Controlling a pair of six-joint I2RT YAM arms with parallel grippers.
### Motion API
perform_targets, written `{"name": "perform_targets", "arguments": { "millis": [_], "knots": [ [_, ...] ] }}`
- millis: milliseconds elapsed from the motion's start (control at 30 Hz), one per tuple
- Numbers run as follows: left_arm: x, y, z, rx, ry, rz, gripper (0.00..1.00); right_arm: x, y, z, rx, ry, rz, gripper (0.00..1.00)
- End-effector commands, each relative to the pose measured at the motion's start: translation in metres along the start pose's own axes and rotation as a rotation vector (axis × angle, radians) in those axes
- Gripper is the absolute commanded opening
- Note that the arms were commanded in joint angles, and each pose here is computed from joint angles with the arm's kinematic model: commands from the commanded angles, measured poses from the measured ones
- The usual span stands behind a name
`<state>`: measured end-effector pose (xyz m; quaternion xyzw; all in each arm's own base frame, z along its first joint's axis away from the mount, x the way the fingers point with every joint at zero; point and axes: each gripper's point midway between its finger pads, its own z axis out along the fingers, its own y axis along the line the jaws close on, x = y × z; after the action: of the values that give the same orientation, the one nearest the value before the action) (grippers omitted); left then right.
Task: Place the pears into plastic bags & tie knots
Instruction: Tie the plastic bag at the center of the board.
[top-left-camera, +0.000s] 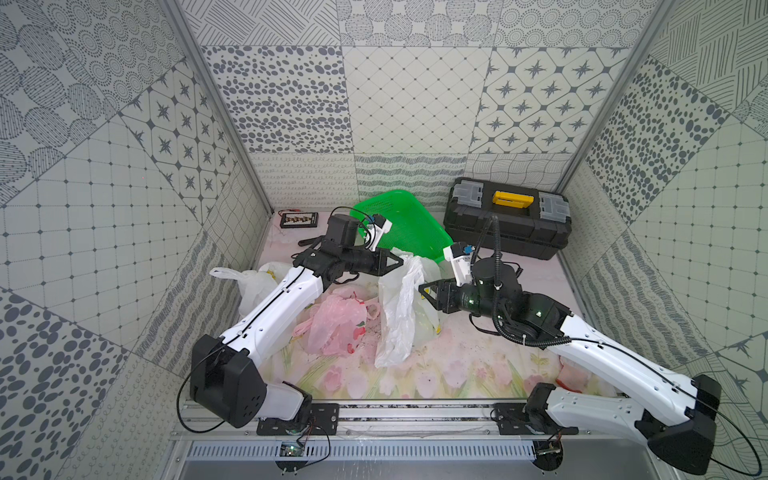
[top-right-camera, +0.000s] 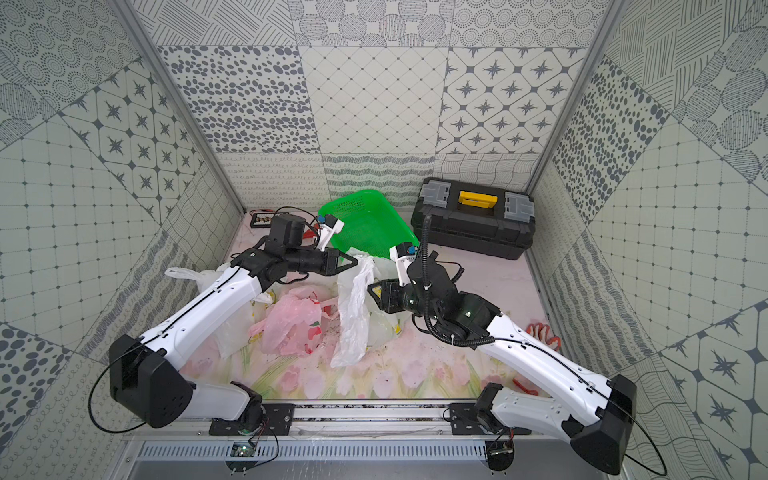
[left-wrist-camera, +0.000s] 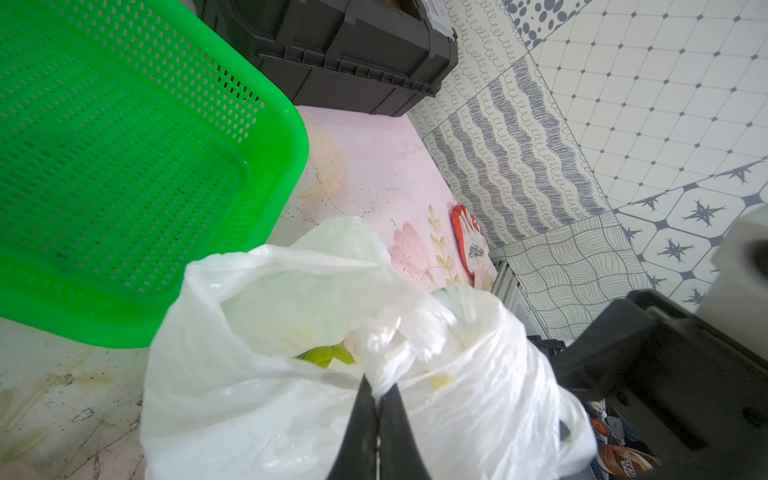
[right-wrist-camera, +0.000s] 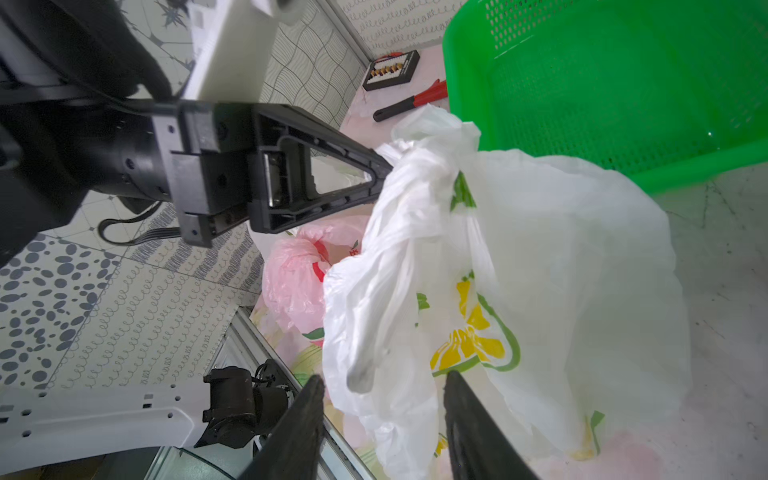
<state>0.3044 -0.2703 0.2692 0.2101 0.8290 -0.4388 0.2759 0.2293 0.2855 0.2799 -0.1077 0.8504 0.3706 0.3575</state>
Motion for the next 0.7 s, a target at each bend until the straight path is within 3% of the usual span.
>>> {"name": "perform_targets", "arguments": {
  "millis": [0,267,333,500,667],
  "knots": [
    [-0.004,-0.004,-0.003,0.015,-0.02,0.031,0.0,-0.017,0.008,0.002,-0.008,-0.047,-0.018,0.44],
    [-0.004,-0.006,-0.004,0.023,-0.026,0.032,0.0,-0.024,0.009,0.015,0.017,-0.039,-0.009,0.39],
    [-0.003,-0.006,-0.004,0.023,-0.025,0.032,0.0,-0.024,0.006,0.016,0.035,-0.039,-0.008,0.32],
    [-0.008,-0.004,-0.013,-0.019,-0.042,0.042,0.0,-0.019,-0.019,0.009,0.103,-0.031,0.026,0.01],
    [-0.006,0.017,-0.046,-0.092,-0.049,-0.049,0.0,-0.005,-0.074,-0.019,0.207,-0.02,0.143,0.0]
  ]
}}
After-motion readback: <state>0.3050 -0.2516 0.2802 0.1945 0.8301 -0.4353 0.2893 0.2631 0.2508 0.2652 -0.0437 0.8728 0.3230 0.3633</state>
